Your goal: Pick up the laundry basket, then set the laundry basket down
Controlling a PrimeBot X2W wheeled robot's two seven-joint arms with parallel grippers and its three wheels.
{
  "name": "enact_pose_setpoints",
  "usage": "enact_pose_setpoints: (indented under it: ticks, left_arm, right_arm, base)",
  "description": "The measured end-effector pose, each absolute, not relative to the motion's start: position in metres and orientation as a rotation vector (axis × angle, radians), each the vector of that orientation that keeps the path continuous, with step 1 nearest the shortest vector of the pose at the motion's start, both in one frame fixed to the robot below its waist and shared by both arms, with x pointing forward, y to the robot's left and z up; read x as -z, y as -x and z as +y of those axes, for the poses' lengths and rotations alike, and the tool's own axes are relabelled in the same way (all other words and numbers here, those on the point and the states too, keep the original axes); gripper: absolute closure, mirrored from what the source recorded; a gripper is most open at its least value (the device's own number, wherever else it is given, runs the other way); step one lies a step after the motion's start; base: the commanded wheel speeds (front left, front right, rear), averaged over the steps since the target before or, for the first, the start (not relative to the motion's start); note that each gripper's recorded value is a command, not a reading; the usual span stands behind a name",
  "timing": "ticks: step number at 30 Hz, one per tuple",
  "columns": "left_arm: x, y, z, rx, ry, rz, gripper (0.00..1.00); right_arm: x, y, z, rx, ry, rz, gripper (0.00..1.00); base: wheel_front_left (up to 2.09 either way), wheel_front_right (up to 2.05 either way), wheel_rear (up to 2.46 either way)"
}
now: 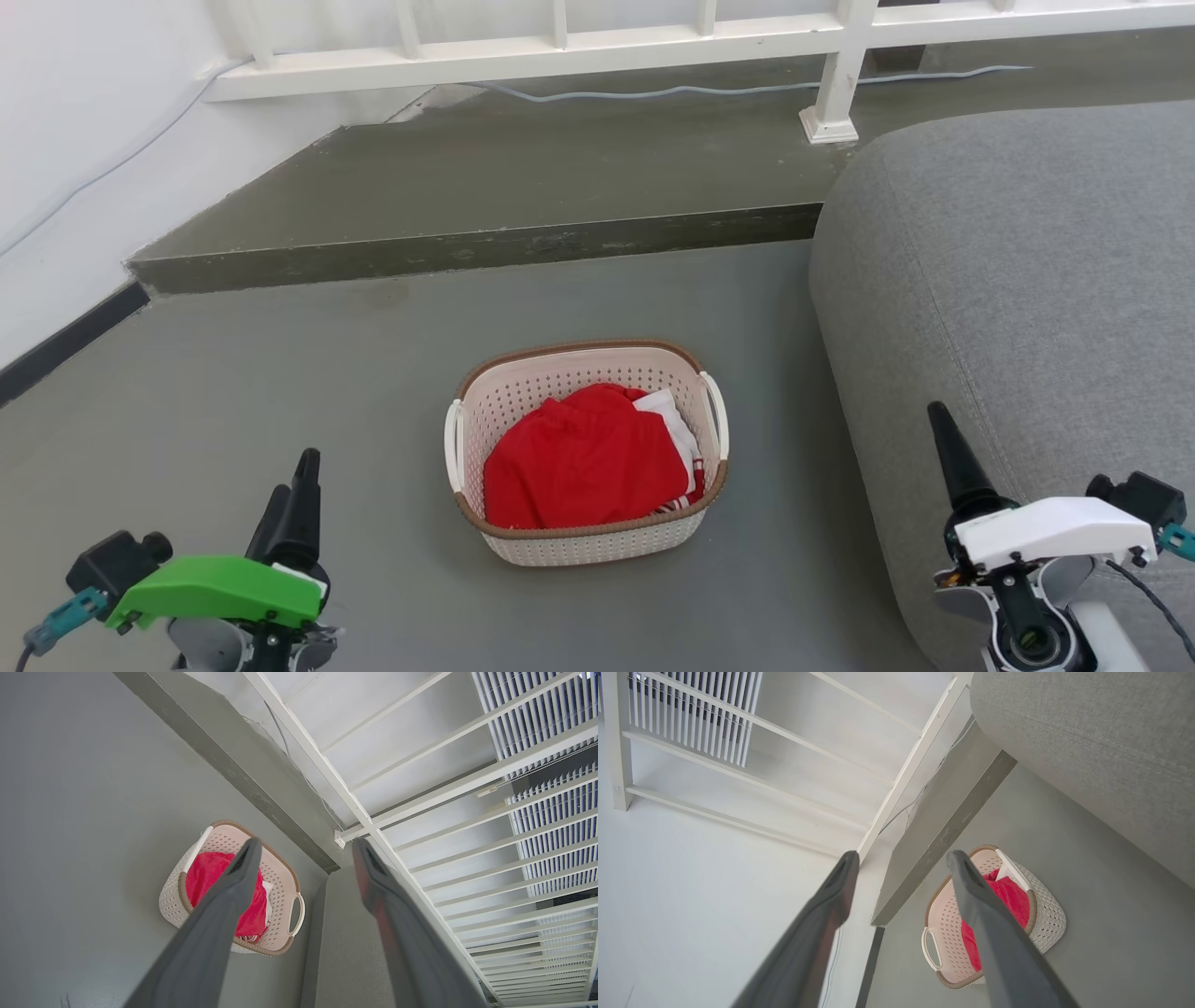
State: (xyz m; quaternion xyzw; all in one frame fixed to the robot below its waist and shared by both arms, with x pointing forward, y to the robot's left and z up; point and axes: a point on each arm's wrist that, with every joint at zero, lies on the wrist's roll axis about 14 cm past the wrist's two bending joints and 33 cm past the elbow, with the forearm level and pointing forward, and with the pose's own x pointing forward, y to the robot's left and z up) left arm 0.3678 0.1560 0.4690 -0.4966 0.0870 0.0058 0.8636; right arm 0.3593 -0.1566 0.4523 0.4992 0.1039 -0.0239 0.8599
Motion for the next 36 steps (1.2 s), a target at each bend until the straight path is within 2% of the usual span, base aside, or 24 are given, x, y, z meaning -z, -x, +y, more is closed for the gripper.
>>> enact_pose_setpoints:
  ticks: [20,36]
  left_arm:
    - [-0.473,-0.365,0.137,0.060,0.662,0.171,0.00]
    - [-0.484,-0.365,0.126,0.097,0.454,0.109,0.00]
  right_arm:
    - [-0.454,-0.356,-0.130,-0.039,-0.704,0.228,0.00]
    - [-0.460,-0.355,-0.114,-0.094,-0.493,0.189,0.00]
  base:
    - [0.00,0.00,0.00]
    - [0.00,0.00,0.00]
